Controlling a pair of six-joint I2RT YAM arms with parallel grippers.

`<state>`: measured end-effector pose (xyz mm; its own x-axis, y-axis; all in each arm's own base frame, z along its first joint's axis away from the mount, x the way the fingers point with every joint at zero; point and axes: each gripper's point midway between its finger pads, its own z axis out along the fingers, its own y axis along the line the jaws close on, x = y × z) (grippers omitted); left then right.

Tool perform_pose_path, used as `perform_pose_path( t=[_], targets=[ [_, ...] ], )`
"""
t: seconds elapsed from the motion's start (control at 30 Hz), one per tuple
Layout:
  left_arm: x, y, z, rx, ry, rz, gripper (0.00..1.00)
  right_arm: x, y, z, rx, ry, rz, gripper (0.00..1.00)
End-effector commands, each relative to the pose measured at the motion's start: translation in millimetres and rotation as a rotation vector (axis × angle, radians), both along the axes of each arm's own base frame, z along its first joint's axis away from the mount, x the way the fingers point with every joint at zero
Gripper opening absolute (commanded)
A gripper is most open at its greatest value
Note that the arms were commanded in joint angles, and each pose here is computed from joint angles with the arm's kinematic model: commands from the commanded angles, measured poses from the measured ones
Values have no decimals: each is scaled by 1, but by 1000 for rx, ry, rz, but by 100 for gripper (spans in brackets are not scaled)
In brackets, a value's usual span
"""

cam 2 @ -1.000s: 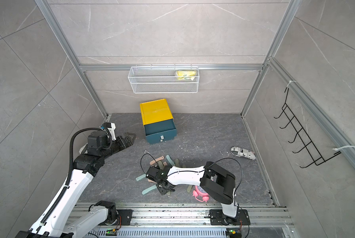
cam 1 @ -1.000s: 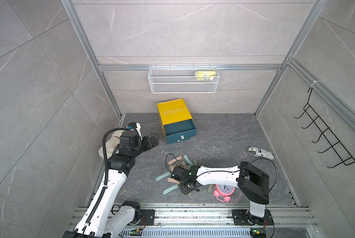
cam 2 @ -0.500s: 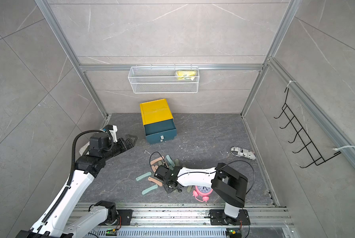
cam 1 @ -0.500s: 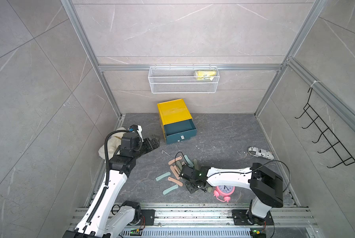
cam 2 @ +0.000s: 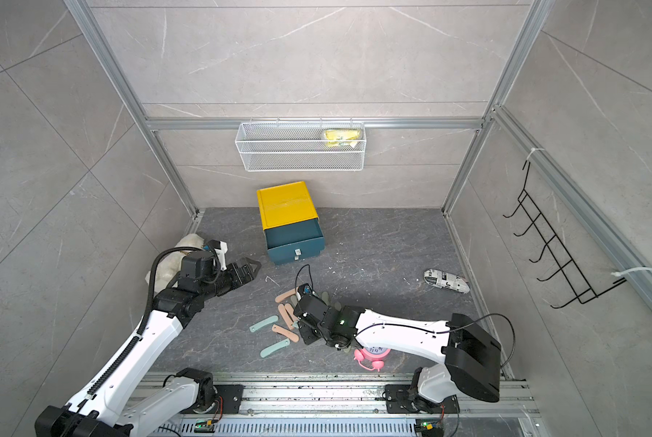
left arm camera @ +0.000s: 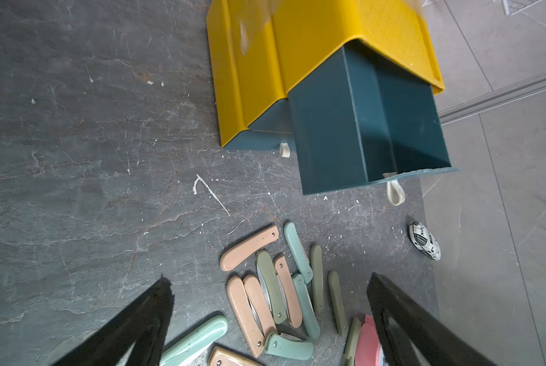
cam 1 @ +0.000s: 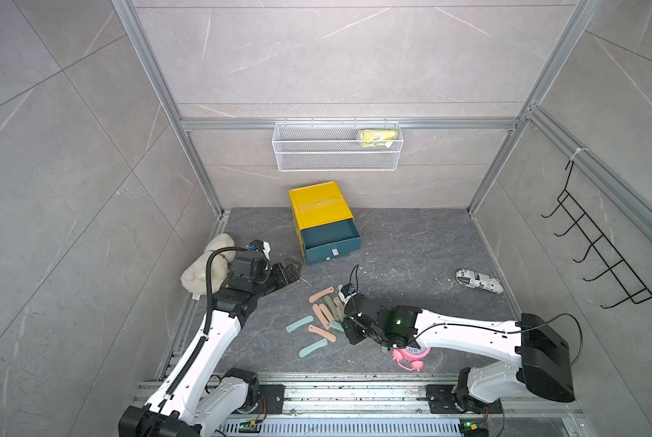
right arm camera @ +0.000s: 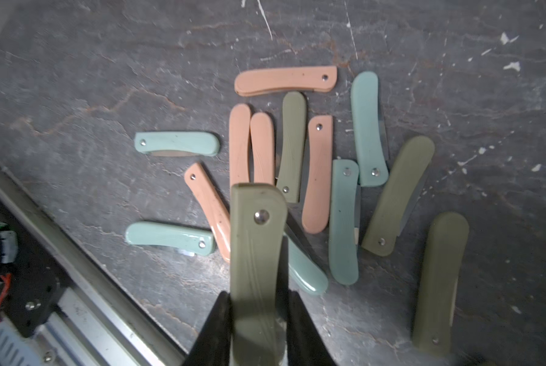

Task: Place the fruit knives into the drawer by color
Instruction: Pick up the fruit knife from the center of the board, then place the fruit knife in the drawer.

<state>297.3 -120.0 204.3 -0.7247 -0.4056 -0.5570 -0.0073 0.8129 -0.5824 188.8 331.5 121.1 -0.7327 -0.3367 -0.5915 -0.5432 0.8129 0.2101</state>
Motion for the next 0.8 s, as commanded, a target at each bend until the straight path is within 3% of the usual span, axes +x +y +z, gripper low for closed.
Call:
perform_pose_path(
  t=[0.0, 0.23, 0.37, 0.6, 0.77],
  targets=[
    [5, -6, 10, -38, -43, -6, 99, 20, 15, 52, 124, -72, -18, 23],
    [2, -20, -1, -40, -20, -33, 99, 115, 35, 154, 287, -251, -90, 23],
    [-3, -31, -5, -28, -12, -61, 99, 171, 41, 185, 334, -331, -151, 24],
    [-8, -38, -11, -17, 4, -85, 99, 245, 47, 181, 320, -369, -245, 25],
    [-9, -39, -12, -17, 8, -91, 99, 255, 49, 156, 268, -340, -256, 25]
  ],
)
